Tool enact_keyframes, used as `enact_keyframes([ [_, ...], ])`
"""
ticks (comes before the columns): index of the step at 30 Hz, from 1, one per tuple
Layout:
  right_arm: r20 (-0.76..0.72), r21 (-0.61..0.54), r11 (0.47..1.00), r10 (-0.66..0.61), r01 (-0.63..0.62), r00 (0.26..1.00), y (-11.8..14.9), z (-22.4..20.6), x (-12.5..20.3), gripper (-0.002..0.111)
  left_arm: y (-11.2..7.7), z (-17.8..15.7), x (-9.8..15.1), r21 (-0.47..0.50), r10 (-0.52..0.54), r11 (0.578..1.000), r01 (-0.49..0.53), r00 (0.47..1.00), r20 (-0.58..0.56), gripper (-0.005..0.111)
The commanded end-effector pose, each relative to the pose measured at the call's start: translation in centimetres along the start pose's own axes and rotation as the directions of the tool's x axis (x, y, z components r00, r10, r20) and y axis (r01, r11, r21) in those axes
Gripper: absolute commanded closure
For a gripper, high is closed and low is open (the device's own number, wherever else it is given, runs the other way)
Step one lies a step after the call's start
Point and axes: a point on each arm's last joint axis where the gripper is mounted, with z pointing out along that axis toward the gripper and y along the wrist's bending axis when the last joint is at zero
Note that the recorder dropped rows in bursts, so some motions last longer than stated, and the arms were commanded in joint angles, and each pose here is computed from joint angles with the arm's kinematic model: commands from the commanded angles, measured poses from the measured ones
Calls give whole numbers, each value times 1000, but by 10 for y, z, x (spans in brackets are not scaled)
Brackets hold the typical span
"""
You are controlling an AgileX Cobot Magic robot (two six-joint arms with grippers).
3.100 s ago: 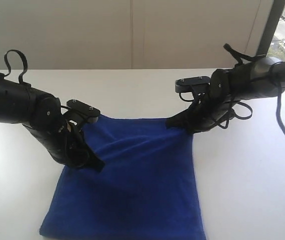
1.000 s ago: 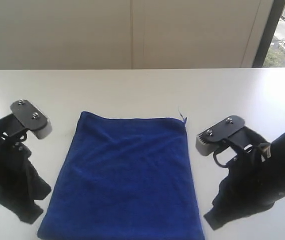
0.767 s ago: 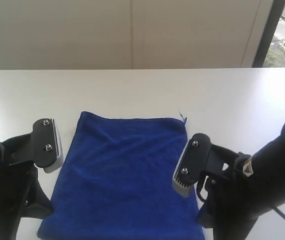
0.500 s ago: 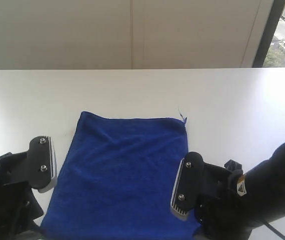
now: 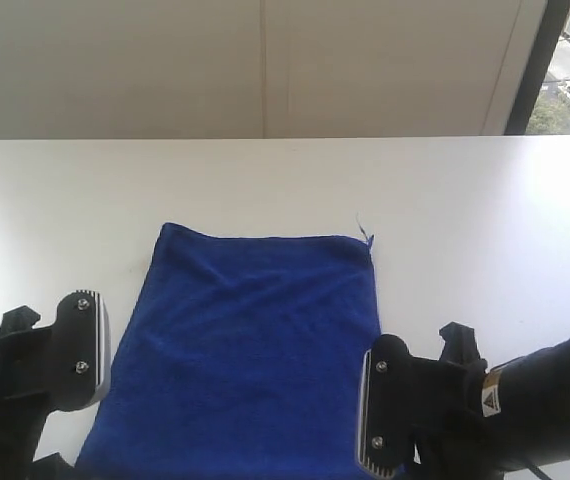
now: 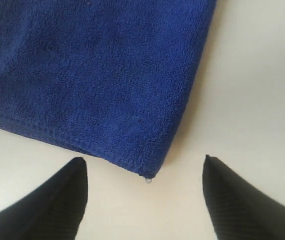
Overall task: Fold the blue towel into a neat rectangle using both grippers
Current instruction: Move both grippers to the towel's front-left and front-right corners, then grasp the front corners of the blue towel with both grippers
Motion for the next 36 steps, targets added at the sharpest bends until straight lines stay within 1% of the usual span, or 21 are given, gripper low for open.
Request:
enact_keyframes([
  [1, -3, 8, 1000, -17, 17, 1000, -1, 6, 1, 57, -1, 5, 0, 7, 4, 1000, -4, 1000, -1, 32],
  [8, -21, 9, 999, -36, 36, 999, -3, 21, 2, 57, 6, 21, 0, -12, -7, 1000, 6, 1000, -15, 33],
  [10, -30, 1, 999, -35, 35, 999, -3, 24, 3, 57, 6, 25, 1, 2, 14, 1000, -14, 1000, -28, 33],
  [16, -50, -14, 999, -31, 30, 998, -2, 32, 5, 57, 5, 37, 3, 36, 10, 999, -7, 998, -64, 33],
  [20, -52, -17, 999, -33, 32, 998, -2, 33, 5, 57, 6, 42, 5, 49, 34, 998, -31, 997, -76, 35],
  [26, -63, -38, 998, -53, 50, 997, 0, 33, 6, 57, 6, 53, 7, 73, 27, 997, -20, 994, -104, 35],
  [32, -58, -33, 998, -60, 58, 997, -1, 32, 5, 57, 5, 54, 8, 81, 37, 996, -28, 993, -110, 35],
  [36, -44, -28, 998, -65, 64, 997, -1, 24, 3, 57, 5, 54, 8, 82, 37, 996, -28, 993, -110, 35],
])
